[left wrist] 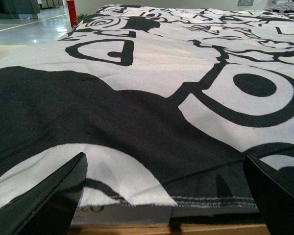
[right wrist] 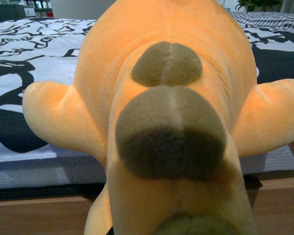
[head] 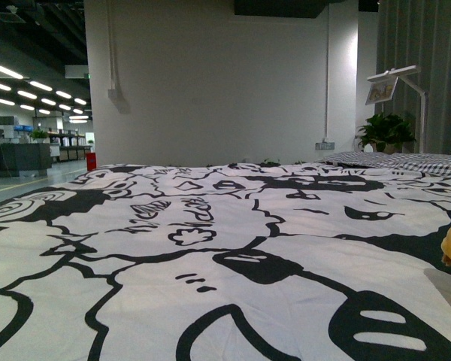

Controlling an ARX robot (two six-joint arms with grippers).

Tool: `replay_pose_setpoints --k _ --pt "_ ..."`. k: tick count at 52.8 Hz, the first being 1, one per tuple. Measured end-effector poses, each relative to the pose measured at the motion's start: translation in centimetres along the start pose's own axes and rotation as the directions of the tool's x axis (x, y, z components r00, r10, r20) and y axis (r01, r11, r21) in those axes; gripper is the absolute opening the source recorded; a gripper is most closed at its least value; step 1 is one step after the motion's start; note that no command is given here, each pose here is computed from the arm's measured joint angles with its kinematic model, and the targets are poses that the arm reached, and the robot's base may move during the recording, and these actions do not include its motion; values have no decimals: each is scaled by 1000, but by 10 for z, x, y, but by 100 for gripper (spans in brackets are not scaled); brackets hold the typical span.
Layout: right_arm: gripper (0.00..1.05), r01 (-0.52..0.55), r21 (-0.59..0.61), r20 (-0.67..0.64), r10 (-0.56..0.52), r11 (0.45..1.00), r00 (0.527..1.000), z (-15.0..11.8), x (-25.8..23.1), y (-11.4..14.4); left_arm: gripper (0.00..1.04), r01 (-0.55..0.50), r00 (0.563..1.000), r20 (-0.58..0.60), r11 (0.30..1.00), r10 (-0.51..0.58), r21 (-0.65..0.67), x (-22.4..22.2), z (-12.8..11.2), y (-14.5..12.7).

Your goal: Put away toys

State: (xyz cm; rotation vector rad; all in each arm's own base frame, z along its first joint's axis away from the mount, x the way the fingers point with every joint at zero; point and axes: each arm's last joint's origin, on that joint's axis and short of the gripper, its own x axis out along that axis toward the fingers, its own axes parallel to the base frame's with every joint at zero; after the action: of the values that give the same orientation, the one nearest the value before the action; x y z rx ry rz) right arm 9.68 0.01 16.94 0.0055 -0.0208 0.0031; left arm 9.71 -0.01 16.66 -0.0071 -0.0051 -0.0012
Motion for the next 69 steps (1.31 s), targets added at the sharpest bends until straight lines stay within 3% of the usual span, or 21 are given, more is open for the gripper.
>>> replay_pose_setpoints --k 69 --pt "7 3 0 -14 -3 1000 1000 -2 0 0 98 0 1000 0 1000 0 0 0 0 0"
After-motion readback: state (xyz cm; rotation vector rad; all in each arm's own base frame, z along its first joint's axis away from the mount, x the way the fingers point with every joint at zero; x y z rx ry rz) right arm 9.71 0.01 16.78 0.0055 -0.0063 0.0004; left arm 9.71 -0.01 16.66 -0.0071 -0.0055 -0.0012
